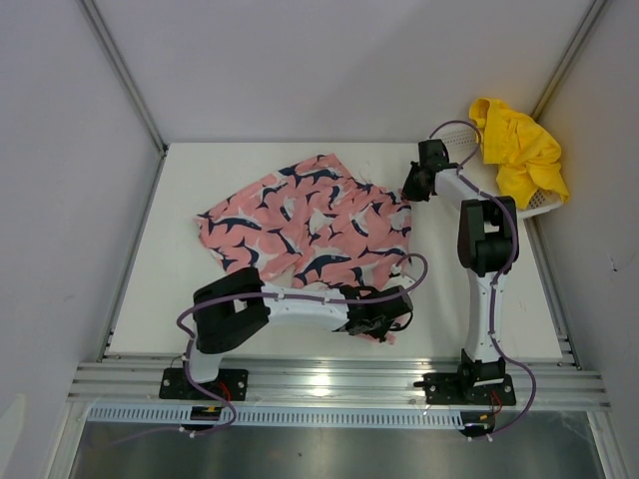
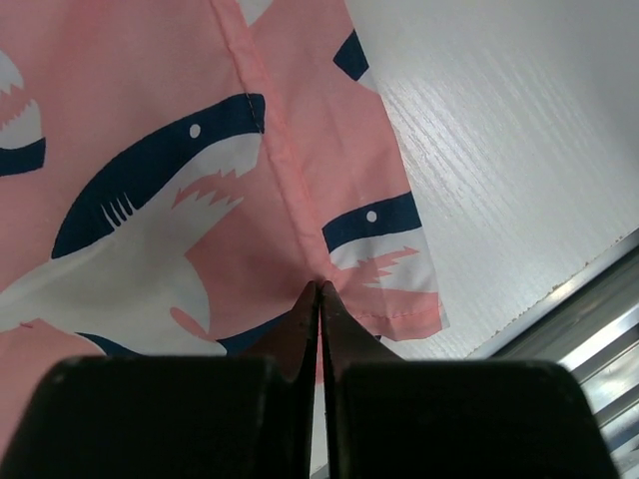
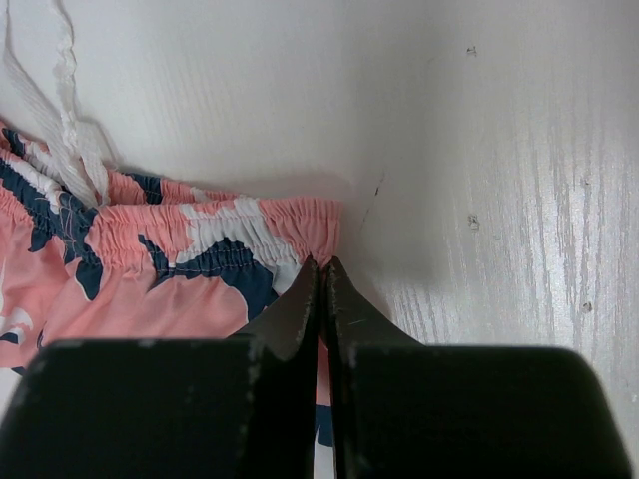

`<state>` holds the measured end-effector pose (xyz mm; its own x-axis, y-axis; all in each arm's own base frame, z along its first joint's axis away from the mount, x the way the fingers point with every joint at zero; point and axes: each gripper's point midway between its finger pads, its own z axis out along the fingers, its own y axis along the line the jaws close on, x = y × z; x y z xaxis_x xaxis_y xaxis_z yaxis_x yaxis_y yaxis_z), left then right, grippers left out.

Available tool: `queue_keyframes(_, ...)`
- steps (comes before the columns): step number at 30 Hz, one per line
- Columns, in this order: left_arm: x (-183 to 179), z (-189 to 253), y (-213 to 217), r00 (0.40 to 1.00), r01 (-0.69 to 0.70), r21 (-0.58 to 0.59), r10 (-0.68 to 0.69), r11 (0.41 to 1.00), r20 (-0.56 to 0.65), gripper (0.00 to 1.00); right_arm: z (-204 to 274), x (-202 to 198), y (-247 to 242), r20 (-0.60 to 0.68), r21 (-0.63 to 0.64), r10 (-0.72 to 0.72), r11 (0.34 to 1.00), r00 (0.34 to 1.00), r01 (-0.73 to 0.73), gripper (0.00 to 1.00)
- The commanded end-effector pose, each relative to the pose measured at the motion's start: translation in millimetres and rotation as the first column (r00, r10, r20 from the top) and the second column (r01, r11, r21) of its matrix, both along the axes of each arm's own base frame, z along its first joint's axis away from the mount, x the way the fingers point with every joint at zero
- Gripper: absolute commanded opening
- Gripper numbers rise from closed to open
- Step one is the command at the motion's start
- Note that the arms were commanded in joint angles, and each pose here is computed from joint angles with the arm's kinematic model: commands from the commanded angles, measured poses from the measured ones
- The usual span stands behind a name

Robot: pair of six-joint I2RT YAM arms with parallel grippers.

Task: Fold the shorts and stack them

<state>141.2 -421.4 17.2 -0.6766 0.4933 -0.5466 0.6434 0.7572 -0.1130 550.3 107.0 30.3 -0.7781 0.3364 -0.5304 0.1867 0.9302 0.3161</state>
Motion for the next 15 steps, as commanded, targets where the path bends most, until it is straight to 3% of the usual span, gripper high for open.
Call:
queue_keyframes(1,-15,10,6,1.000,0.021,0.016,-0.020,1.000,-0.019,0.00,21,5,0,0.046,0.019,-0.004,1.000,0.999,0.003,0.00)
queue_keyframes(9,-41,71,-6,0.995,0.098,-0.156,-0.102,0.983,-0.020,0.00,21,5,-2,0.048,0.027,-0.010,1.000,0.999,0.009,0.00)
queue_keyframes(15,-54,83,4,0.993,0.097,-0.240,-0.110,0.966,-0.043,0.00,20,3,0,0.049,0.037,-0.009,0.999,0.999,0.007,0.00)
